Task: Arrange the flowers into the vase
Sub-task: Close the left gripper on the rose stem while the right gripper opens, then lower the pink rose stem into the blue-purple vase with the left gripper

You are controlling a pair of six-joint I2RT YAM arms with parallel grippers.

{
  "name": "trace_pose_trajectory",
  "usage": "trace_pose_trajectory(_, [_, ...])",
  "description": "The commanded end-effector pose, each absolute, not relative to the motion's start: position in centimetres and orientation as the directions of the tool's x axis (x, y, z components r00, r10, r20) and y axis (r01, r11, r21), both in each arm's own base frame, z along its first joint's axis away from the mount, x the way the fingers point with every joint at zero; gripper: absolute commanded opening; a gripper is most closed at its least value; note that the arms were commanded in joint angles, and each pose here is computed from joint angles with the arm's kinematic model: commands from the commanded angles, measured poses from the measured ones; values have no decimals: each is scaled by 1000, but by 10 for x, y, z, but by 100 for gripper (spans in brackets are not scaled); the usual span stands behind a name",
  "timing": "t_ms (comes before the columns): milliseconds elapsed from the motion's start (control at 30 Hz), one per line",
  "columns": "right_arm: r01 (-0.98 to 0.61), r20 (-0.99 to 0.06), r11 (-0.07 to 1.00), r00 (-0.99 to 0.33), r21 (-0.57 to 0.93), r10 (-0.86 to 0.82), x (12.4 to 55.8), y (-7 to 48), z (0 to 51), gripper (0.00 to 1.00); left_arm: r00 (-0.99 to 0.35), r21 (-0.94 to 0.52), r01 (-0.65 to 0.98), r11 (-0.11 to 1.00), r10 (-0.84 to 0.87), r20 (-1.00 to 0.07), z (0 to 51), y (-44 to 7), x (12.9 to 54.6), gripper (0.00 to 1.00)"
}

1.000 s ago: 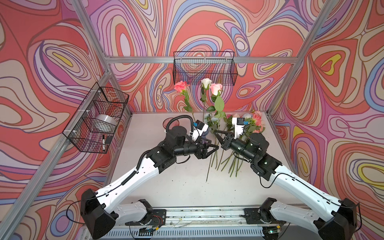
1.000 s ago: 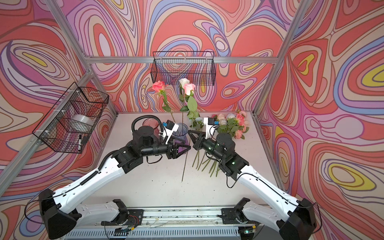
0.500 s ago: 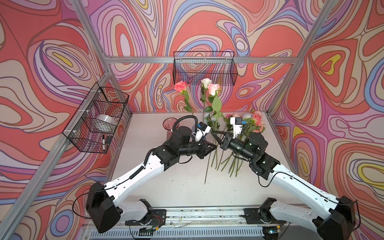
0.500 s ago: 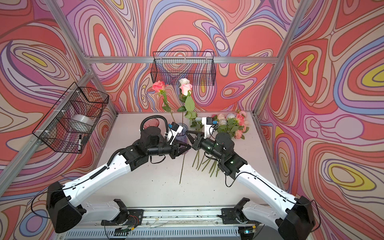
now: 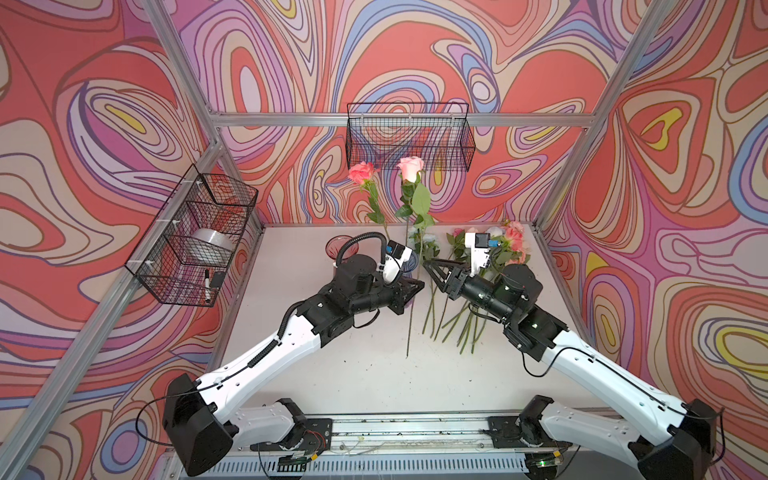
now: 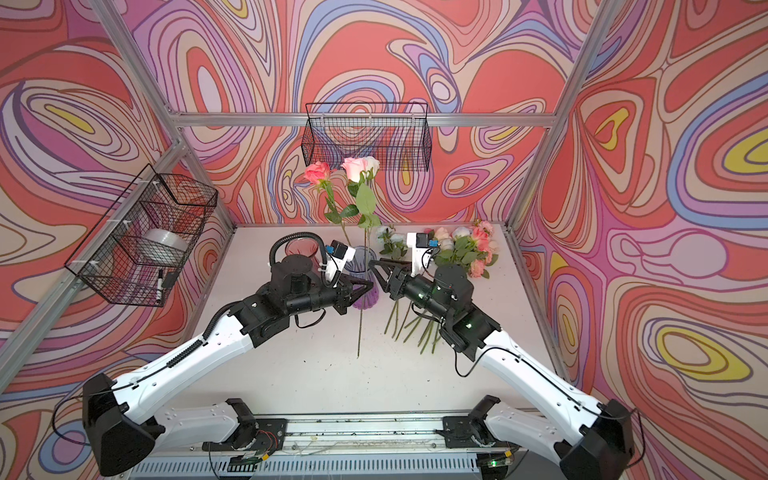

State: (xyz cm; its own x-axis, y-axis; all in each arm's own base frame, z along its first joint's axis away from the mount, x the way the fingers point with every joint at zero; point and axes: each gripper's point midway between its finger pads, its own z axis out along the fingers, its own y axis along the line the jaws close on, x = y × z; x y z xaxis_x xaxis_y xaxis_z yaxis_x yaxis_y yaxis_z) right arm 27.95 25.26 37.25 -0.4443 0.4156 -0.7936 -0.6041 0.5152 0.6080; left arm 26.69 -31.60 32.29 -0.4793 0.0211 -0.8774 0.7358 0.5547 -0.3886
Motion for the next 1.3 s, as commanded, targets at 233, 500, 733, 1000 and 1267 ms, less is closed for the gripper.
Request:
trace_pose_trajectory(233, [-375, -852, 766, -264, 523, 452, 283, 176, 361, 48, 103, 11, 522, 853, -50, -993, 487, -276, 347, 0])
trace_pose_trajectory(500, [-337, -884, 821, -260, 461, 390, 277, 163, 346, 48, 196, 94, 422, 902, 10, -980, 484, -307, 413, 0])
trace_pose_trajectory(733, [-320, -901, 848, -250, 422, 354, 274, 156, 337, 48, 142, 132, 387, 913, 82, -986, 432, -319, 444, 0])
trace_pose_trajectory(1000, [-319, -906, 857, -264, 406, 331, 279, 160, 329, 48, -19, 89, 391, 916, 105, -994, 365, -310, 441, 0])
trace_pose_trajectory(1267, [-324, -898, 849, -292, 418, 330, 284, 168, 325, 48, -169, 46, 430, 902, 130, -977, 317, -308, 428, 9])
